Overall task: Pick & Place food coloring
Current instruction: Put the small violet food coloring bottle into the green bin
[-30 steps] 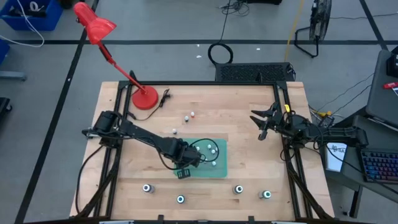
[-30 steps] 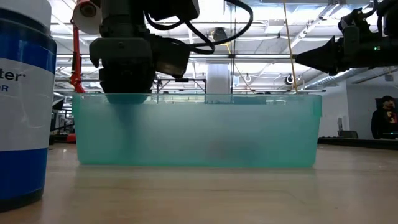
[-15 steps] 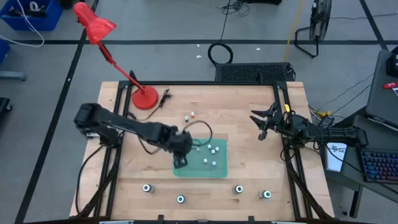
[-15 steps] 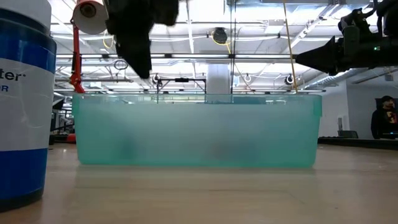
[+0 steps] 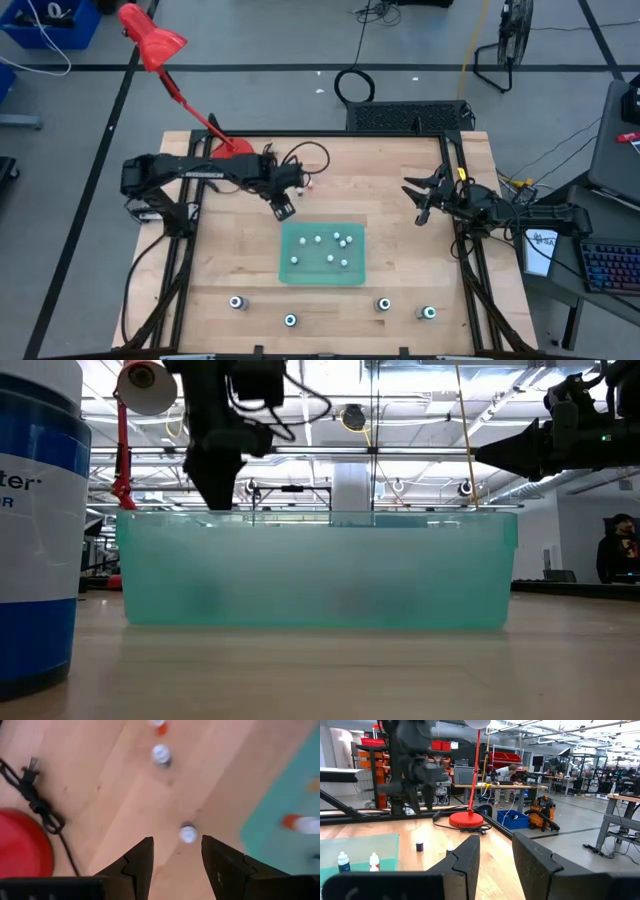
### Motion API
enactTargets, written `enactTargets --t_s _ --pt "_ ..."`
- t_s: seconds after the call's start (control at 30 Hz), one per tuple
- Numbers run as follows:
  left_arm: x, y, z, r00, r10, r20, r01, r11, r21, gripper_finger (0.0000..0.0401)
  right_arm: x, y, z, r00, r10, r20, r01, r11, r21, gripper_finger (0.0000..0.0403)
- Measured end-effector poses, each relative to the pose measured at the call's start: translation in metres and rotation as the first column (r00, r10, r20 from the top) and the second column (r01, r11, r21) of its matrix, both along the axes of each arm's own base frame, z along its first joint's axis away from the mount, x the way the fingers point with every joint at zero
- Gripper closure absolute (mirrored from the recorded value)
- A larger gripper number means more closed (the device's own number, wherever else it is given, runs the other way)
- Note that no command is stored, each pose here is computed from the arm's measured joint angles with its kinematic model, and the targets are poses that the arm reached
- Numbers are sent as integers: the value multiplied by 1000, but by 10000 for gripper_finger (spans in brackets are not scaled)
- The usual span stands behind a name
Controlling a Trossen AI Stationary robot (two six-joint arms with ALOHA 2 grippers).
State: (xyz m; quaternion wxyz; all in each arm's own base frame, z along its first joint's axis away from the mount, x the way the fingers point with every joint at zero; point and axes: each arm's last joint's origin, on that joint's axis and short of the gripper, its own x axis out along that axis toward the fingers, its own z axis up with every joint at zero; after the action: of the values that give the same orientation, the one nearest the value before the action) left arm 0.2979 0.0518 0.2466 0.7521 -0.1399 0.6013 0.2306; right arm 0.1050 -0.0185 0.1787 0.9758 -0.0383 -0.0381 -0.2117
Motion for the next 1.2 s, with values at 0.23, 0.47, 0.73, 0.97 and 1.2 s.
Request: enactTargets --t_s 0.23,0.47,0.73,0.97,1.2 --pt "1 14 -39 999 -8 -52 4 997 -77 231 0 0 0 1000 0 -2 0 1000 0 298" --pt "-3 10 -60 999 2 -45 -7 994 -113 231 0 0 0 1000 0 -2 0 1000 0 298" --pt "-6 7 -71 999 23 -26 -26 990 -139 231 0 0 0 1000 0 -2 0 1000 0 298" --pt "-9 7 -80 1000 23 -16 -25 990 -138 231 0 0 0 1000 0 -2 0 1000 0 298" --pt "-8 7 -81 1000 19 -8 -20 991 -135 231 0 0 0 1000 0 -2 0 1000 0 298"
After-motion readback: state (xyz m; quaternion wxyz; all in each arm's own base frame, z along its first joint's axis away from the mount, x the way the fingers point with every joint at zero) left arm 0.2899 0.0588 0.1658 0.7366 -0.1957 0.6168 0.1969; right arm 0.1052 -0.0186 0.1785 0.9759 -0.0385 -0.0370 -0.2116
